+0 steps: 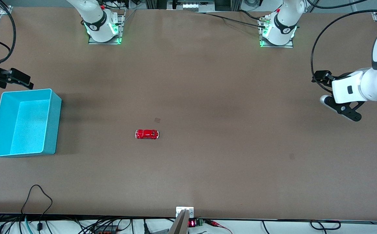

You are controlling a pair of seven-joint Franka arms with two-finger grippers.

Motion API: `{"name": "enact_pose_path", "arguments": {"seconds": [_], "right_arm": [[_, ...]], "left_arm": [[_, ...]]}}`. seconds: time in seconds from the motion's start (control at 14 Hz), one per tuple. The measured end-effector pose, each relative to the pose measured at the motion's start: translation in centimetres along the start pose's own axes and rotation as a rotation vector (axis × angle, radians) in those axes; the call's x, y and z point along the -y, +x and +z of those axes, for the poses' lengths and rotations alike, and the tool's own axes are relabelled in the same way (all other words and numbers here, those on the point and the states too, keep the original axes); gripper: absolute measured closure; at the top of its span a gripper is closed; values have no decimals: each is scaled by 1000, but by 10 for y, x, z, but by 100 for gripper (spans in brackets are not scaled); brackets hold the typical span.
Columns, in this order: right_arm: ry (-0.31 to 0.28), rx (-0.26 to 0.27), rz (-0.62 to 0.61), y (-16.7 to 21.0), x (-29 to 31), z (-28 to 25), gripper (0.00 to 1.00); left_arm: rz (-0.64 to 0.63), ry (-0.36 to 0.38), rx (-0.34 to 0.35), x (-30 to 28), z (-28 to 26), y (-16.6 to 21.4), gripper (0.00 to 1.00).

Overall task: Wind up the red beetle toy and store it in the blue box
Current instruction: 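Release the car and raise the left gripper while the right gripper reaches out, then move the right gripper over the red car and lower it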

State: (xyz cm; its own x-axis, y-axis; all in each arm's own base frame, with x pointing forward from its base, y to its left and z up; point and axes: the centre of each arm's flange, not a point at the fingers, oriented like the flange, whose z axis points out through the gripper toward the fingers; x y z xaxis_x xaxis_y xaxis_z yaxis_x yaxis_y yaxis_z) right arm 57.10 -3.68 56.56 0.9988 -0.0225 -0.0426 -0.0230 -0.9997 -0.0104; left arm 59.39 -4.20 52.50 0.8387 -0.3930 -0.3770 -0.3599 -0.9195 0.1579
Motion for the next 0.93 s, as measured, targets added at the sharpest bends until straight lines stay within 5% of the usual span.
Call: {"name": "enact_pose_path", "arguments": {"seconds": [0.21,0.57,0.93], "right_arm": [[3,44,-60,15,36,30,0],[-9,43,-187,42,116,86,0],[11,39,-322,42,213,129,0]], "left_arm": [[-116,33,-52,-25,-15,4,0],[-288,132,-307,-11,-36,-11,0],[-370,141,-404,-1,-21,-50,0]]}}
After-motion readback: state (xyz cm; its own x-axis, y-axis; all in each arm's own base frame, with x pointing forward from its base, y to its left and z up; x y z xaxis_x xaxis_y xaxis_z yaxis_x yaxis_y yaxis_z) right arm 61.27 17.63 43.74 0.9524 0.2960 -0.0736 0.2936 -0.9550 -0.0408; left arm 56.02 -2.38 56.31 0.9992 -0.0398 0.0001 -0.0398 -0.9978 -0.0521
